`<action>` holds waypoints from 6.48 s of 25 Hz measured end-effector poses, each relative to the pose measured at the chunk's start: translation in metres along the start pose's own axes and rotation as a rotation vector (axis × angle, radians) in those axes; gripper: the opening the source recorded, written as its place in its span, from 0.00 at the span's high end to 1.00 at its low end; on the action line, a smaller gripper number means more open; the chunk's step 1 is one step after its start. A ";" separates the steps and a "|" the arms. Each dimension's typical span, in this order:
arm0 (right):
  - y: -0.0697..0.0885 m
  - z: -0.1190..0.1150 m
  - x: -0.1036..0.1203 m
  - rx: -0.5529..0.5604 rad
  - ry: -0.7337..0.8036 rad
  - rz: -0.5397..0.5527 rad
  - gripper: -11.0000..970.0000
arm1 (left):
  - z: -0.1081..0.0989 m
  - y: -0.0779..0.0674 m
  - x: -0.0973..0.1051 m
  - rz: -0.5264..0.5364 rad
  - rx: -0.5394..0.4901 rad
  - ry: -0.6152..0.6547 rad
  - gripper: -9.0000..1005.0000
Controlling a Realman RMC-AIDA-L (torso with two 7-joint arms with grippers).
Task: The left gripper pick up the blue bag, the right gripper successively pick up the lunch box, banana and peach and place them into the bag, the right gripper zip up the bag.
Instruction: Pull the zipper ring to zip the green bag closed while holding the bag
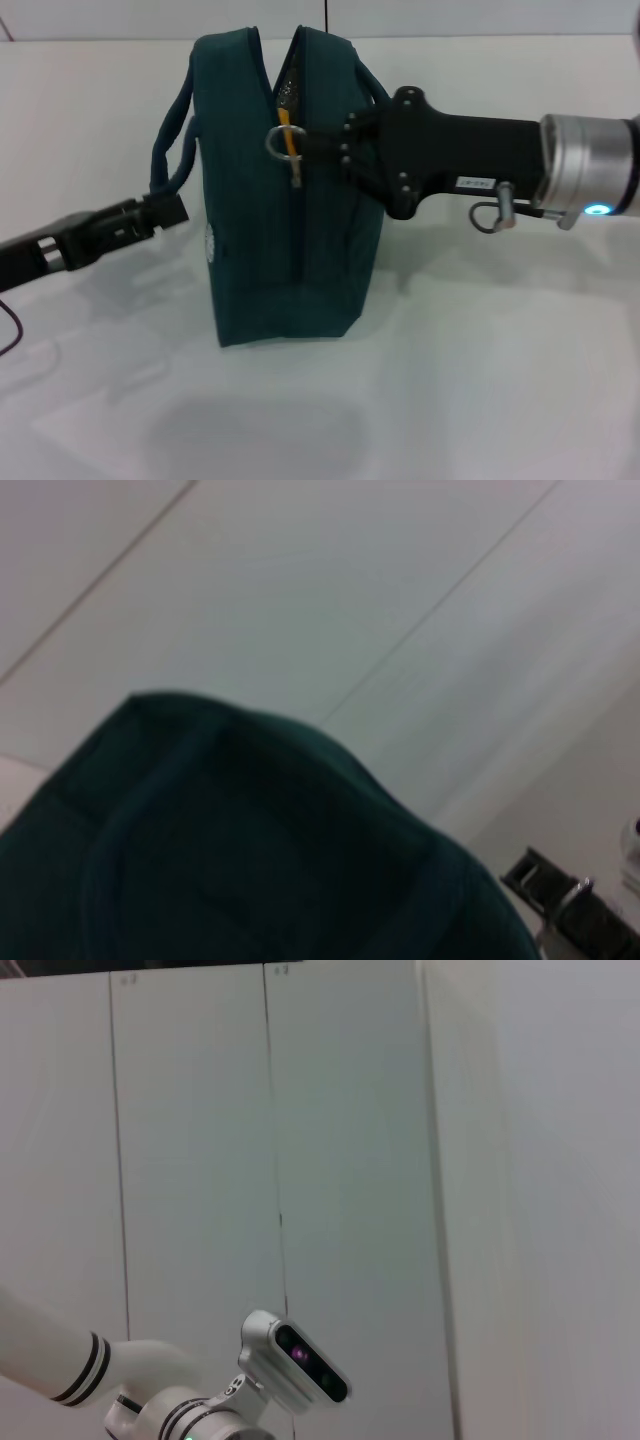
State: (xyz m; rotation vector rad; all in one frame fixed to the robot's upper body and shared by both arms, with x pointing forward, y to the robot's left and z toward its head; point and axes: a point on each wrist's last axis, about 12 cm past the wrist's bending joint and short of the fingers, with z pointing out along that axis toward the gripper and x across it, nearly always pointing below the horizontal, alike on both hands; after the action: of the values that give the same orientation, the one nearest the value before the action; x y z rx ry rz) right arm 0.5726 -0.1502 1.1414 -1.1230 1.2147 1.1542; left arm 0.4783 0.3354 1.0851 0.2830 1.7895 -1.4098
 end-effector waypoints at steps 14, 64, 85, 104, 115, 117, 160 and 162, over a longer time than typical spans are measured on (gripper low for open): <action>-0.001 0.010 -0.001 -0.009 0.004 -0.007 0.98 | 0.020 -0.001 -0.002 -0.015 0.044 0.011 0.11; 0.002 -0.005 0.001 0.036 -0.080 0.230 0.99 | 0.045 -0.006 0.005 -0.018 0.102 -0.001 0.94; -0.002 -0.014 0.007 0.071 -0.086 0.406 0.99 | 0.052 -0.008 0.016 0.012 0.126 0.051 0.94; -0.006 -0.019 0.001 0.089 -0.127 0.421 0.99 | 0.054 -0.009 0.025 -0.020 0.138 0.084 0.94; -0.012 -0.016 0.001 0.117 -0.114 0.418 0.99 | 0.049 -0.011 0.031 -0.029 0.146 0.083 0.94; -0.012 -0.015 0.000 0.116 -0.113 0.416 0.99 | 0.049 -0.011 0.032 -0.030 0.147 0.087 0.94; 0.001 -0.028 0.020 0.137 -0.104 0.479 0.99 | 0.055 -0.014 0.028 -0.010 0.183 0.100 0.94; 0.001 -0.028 0.020 0.140 -0.102 0.480 0.99 | 0.055 -0.014 0.028 -0.008 0.184 0.100 0.94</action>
State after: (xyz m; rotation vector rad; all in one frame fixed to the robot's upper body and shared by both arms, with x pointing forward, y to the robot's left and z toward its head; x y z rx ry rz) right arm 0.5692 -0.1771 1.1202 -0.6734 1.5057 1.4373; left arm 0.4774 0.2733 1.0731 0.4496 1.7436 -1.5938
